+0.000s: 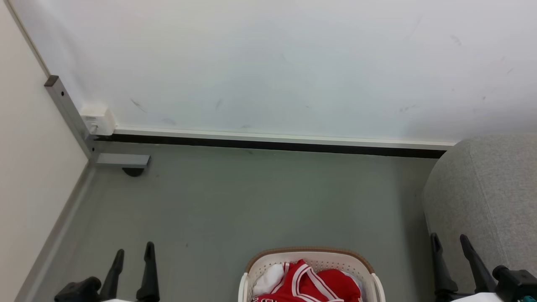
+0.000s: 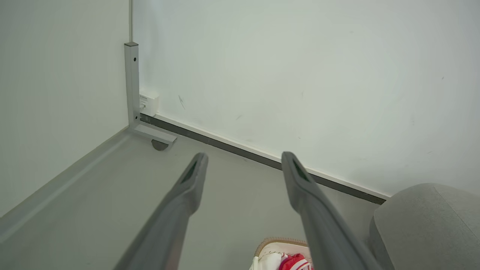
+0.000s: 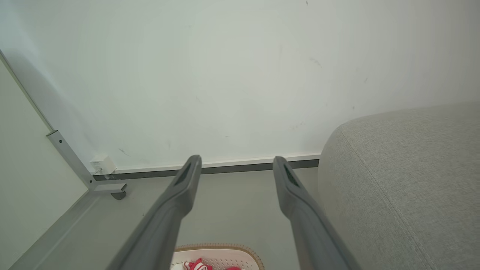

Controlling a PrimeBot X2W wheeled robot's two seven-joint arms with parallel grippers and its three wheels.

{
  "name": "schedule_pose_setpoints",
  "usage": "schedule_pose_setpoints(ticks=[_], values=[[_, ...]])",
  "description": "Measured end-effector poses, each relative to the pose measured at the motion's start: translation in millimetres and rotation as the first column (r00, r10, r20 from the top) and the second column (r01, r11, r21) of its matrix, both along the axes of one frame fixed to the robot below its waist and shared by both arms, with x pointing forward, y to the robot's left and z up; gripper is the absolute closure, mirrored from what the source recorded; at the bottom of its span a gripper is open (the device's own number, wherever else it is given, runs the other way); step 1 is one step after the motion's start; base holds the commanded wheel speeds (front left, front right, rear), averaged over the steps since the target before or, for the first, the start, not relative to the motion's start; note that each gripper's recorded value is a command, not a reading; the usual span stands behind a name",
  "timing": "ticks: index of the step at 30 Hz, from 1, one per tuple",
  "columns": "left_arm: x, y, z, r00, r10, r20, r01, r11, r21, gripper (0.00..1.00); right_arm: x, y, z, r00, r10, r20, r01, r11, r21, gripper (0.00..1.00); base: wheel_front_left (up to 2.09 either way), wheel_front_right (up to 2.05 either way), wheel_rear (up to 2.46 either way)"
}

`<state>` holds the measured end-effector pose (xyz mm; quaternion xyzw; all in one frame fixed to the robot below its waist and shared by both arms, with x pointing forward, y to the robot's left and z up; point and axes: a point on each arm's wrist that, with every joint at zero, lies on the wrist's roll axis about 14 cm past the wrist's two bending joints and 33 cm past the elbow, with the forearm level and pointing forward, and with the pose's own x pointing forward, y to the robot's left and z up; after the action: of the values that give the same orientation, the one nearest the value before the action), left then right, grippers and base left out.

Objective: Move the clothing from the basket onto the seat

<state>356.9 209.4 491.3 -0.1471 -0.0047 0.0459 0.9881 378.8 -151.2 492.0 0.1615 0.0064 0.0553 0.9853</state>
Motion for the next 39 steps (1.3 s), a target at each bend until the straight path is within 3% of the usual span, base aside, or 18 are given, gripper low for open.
schedule_pose_setpoints(ticks=[14,39], values=[[-1.5,-3.9,2.4,0.999,-0.04,0.009,0.038,0.989,0.139,0.0,-0.5,-6.5,-0.2,1.0,-0.012,0.021,0.014,0.997,-0.081,0.0,0.0,0.0,0.0],[-7.1,-9.9,-3.1,0.996,-0.087,0.004,0.083,0.96,0.269,0.0,-6.0,3.8,-12.1,0.999,0.036,0.016,-0.032,0.981,-0.193,0.0,0.0,0.0,0.0]])
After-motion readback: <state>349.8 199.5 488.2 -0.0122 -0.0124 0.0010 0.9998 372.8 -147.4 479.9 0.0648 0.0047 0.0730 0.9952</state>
